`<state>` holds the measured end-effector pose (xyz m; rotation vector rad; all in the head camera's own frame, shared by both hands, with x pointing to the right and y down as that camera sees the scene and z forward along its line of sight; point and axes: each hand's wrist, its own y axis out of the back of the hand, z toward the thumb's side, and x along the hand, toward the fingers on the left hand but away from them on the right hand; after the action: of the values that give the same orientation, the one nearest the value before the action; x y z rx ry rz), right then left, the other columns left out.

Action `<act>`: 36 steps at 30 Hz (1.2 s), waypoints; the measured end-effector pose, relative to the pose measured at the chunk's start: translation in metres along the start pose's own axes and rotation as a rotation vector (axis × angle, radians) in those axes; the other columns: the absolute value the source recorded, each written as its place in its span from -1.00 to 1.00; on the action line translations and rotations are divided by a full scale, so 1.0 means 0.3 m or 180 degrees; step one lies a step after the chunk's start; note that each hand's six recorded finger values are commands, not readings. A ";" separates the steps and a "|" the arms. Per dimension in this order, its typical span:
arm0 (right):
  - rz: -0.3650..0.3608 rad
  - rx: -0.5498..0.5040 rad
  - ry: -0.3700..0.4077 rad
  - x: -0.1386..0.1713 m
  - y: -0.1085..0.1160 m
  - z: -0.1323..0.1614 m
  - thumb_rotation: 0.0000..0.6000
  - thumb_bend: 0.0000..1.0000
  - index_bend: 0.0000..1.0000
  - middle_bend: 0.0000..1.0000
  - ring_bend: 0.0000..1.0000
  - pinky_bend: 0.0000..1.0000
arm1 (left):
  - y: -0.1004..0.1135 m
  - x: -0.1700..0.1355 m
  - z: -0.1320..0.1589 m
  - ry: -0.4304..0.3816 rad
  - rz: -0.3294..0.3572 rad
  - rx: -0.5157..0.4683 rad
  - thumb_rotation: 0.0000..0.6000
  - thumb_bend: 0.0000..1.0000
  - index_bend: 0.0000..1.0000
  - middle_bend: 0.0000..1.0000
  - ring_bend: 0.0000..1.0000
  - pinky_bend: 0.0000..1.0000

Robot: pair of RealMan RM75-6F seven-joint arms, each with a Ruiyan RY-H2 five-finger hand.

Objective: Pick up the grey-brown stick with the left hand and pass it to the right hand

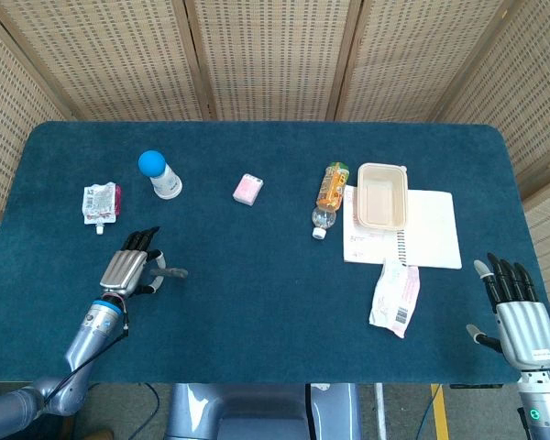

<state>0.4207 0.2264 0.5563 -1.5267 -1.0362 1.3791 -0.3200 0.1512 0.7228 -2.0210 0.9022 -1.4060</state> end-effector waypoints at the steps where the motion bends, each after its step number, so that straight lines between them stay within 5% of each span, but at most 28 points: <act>1: 0.0005 -0.0002 0.0000 0.000 -0.001 0.000 1.00 -1.00 -1.00 -1.00 -1.00 -1.00 | 0.001 -0.003 0.007 -0.0030 -0.0011 -0.0094 1.00 0.18 0.59 -1.00 -1.00 -1.00; 10: 0.0089 -0.0028 0.0022 -0.013 -0.030 0.011 1.00 -1.00 -1.00 -1.00 -1.00 -1.00 | 0.008 -0.025 0.112 -0.0432 -0.0191 -0.1187 1.00 0.19 0.61 -1.00 -1.00 -1.00; 17: 0.0176 -0.0146 0.0247 -0.068 -0.052 0.075 1.00 -1.00 -0.85 -1.00 -1.00 -1.00 | 0.031 -0.014 0.330 -0.1060 -0.0384 -0.1746 1.00 0.19 0.61 -1.00 -1.00 -1.00; 24: 0.0211 -0.0428 0.0707 -0.147 -0.035 0.205 1.00 -1.00 -0.59 -0.99 -1.00 -1.00 | 0.015 0.025 0.514 -0.1365 -0.0554 -0.2019 1.00 0.18 0.61 -1.00 -1.00 -1.00; 36: 0.0395 -0.0708 0.1457 -0.250 -0.018 0.474 1.00 -0.87 -0.26 -0.78 -1.00 -1.00 | -0.006 0.116 0.715 -0.1475 -0.0800 -0.2297 1.00 0.18 0.63 -1.00 -1.00 -1.00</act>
<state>0.2738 0.1636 0.5758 -1.9825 -0.8348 0.9448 -0.1091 0.1340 0.6739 -2.9150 1.0564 -0.6846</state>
